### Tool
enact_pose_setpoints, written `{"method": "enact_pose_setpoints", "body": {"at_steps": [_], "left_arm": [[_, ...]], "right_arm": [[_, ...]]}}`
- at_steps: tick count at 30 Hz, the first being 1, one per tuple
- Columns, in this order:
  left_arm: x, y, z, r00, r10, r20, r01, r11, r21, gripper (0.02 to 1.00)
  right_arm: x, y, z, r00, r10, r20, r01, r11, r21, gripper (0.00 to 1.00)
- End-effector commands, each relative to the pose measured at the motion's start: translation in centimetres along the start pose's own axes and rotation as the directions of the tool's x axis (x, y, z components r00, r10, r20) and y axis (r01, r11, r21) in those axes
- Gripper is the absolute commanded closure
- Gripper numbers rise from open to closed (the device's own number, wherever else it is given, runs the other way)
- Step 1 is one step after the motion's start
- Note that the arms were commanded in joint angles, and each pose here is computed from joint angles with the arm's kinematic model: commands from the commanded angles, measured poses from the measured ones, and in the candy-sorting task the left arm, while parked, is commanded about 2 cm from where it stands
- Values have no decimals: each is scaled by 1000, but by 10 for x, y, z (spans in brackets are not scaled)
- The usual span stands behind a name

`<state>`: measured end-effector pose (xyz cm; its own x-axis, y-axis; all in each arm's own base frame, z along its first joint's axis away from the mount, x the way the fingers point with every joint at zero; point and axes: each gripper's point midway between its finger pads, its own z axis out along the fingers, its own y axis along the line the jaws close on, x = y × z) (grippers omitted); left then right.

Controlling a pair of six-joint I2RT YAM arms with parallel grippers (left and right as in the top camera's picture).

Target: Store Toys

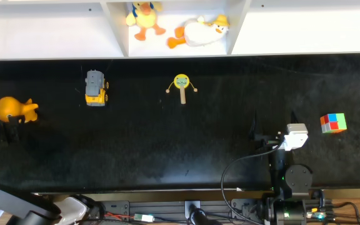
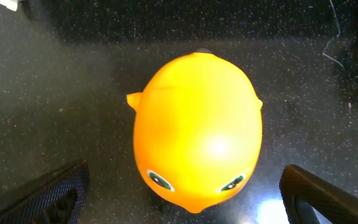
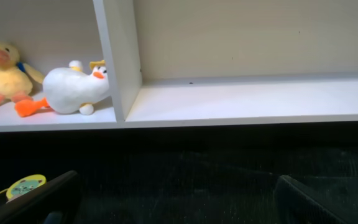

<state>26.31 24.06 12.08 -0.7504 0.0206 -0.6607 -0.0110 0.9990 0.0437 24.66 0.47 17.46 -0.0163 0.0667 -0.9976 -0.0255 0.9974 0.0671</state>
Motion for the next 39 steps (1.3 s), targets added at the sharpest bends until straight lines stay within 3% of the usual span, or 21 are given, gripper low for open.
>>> {"method": "enact_pose_setpoints", "body": {"at_steps": [1, 9, 12, 15, 22, 28, 34, 39], "left_arm": [[-12, 10, -4, 1000, -3, 30, 4, 1000, -27, 18], [-18, 8, -1, 999, 16, 44, -15, 1000, -24, 104], [-23, 4, 1, 998, 31, 50, -30, 999, -16, 375], [-24, 3, 2, 998, 30, 51, -29, 999, -15, 568], [-24, 2, 1, 999, -2, 52, 3, 1000, -11, 895], [-37, 0, -8, 994, -40, 98, 42, 999, -13, 980], [-57, 5, -25, 977, -124, 171, 135, 990, -52, 982], [-88, -2, -36, 958, -114, 261, 134, 989, -60, 982]], "right_arm": [[3, 0, 0, 1000, 4, 3, -4, 1000, -1, 5], [3, 0, 0, 1000, 4, 3, -4, 1000, -1, 5], [3, 0, 0, 1000, 4, 3, -4, 1000, -1, 5], [3, 0, 0, 1000, 4, 3, -4, 1000, -1, 5], [3, 0, 0, 1000, 4, 3, -4, 1000, -1, 5], [3, 0, 0, 1000, 4, 3, -4, 1000, -1, 5], [3, 0, 0, 1000, 4, 3, -4, 1000, -1, 5], [3, 0, 0, 1000, 4, 3, -4, 1000, -1, 5]]}}
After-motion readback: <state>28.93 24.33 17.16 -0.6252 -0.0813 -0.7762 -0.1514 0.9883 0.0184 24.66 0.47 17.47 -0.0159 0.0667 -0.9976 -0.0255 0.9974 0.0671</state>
